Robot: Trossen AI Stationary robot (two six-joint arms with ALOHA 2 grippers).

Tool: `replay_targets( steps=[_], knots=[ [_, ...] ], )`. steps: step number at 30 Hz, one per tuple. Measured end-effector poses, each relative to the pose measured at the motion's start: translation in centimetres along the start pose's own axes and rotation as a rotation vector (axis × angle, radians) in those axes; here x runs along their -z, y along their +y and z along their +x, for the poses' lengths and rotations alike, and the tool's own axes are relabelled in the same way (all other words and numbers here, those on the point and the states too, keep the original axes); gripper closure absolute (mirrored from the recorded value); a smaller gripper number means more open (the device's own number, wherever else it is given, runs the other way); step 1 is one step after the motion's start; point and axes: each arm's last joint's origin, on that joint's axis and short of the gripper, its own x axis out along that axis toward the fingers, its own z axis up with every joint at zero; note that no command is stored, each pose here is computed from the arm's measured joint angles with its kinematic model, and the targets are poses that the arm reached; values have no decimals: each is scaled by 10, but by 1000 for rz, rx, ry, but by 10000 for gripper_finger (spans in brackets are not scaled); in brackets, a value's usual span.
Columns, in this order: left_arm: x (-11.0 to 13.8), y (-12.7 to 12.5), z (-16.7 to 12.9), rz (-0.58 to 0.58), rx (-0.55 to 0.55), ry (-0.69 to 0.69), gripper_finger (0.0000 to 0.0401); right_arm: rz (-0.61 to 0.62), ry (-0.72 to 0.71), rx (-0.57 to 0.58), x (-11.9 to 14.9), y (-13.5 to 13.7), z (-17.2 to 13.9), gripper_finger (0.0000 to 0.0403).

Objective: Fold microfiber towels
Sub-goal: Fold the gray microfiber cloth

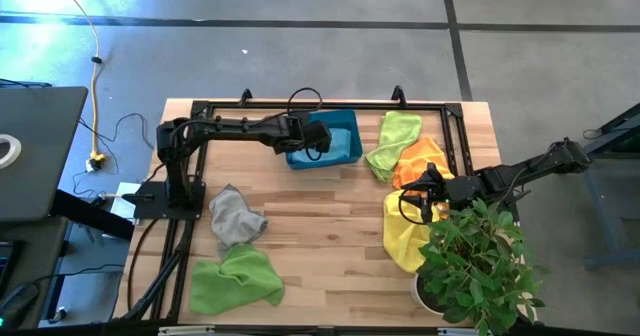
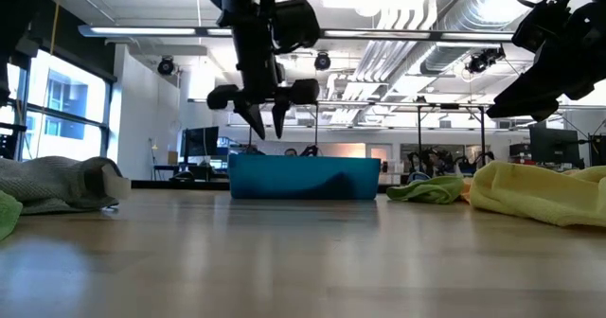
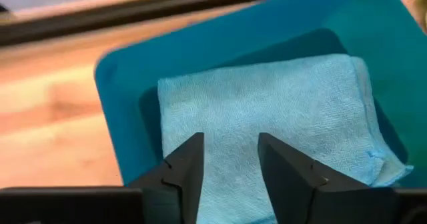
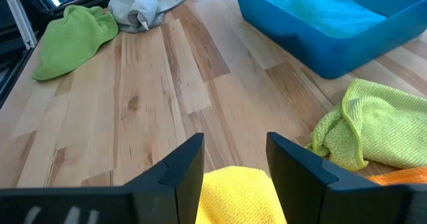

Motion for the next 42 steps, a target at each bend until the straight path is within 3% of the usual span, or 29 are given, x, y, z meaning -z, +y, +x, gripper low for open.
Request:
replay_targets(
  steps=[4,9,12,16,20,27,32,35,42],
  knots=[
    [0,0,-4,110,15,15,251,0,0,0,0,0,0,249],
    [17,-10,-31,391,184,109,251,0,0,0,0,0,0,249],
    [49,-23,-55,620,277,161,254,0,0,0,0,0,0,249],
    [106,-26,-92,904,283,223,258,0,0,0,0,0,0,249],
    [158,-18,-121,1065,265,250,260,0,0,0,0,0,0,249],
    [203,17,-142,1011,23,312,241,0,0,0,0,0,0,249],
    [211,32,-133,840,-82,526,225,0,0,0,0,0,0,249],
    [214,39,-123,802,-140,544,217,0,0,0,0,0,0,249],
    [218,41,-108,724,-135,527,202,0,0,0,0,0,0,249]
  ],
)
